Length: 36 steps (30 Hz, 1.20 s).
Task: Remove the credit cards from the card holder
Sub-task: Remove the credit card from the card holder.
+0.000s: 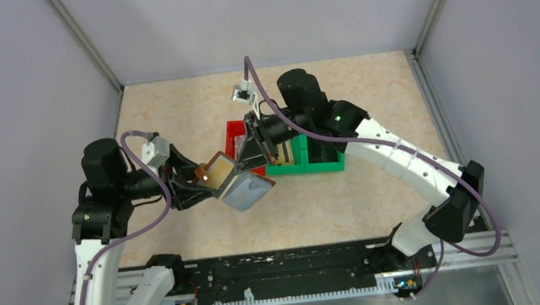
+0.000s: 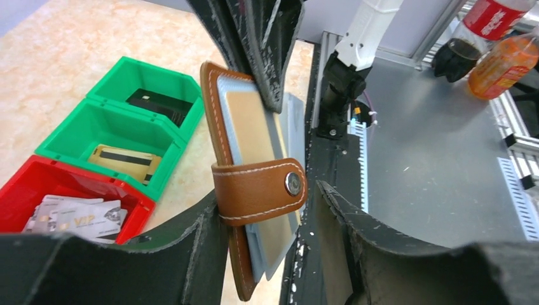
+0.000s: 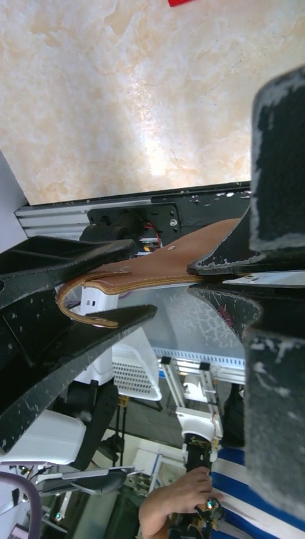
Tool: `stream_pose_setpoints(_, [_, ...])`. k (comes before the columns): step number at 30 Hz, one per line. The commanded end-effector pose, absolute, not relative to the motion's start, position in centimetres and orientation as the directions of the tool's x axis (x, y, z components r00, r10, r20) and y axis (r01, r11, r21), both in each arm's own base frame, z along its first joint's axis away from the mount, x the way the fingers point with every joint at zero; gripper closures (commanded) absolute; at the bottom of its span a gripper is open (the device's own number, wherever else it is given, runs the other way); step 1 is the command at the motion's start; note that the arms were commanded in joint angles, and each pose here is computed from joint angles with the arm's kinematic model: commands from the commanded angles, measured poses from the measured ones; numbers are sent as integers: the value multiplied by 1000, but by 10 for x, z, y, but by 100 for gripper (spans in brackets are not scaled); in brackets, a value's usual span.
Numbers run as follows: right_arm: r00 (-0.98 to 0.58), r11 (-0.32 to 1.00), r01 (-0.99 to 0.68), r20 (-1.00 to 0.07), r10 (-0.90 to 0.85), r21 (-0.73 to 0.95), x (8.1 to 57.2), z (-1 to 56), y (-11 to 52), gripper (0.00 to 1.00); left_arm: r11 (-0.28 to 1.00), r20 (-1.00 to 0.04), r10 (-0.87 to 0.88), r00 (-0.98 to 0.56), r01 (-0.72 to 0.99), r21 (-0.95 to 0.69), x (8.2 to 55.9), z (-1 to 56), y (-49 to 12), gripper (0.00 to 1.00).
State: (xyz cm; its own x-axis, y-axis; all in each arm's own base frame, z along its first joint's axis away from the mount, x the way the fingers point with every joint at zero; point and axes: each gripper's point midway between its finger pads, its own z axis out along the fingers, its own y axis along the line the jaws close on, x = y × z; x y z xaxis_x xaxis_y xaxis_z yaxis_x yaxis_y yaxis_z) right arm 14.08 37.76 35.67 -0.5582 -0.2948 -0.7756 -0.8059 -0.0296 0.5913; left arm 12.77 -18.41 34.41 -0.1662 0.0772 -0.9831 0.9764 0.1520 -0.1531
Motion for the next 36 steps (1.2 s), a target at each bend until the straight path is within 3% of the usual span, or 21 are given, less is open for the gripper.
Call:
stream_pose_setpoints(1, [-496, -87, -844, -830, -254, 530, 141, 386, 377, 100, 192, -987, 121, -102, 978, -78, 137, 327, -181, 45])
stream_pose_setpoints(10, [-482, -108, -844, -832, -274, 525, 138, 385, 379, 100, 170, -988, 87, -129, 979, -113, 135, 332, -184, 51])
stream_pose_setpoints(15, [-489, -116, -836, -825, -284, 536, 136, 380, 383, 100, 58, -954, 9, -298, 953, -297, 120, 353, -191, 56])
stream_pose_setpoints(25, [-473, -147, -840, -838, -271, 522, 129, 378, 382, 100, 76, -925, -63, -374, 923, -378, 129, 376, -195, 78])
stream_pose_setpoints(36, [-455, -135, -858, -856, -246, 495, 129, 379, 377, 100, 40, -878, -108, -466, 881, -472, 125, 394, -196, 75])
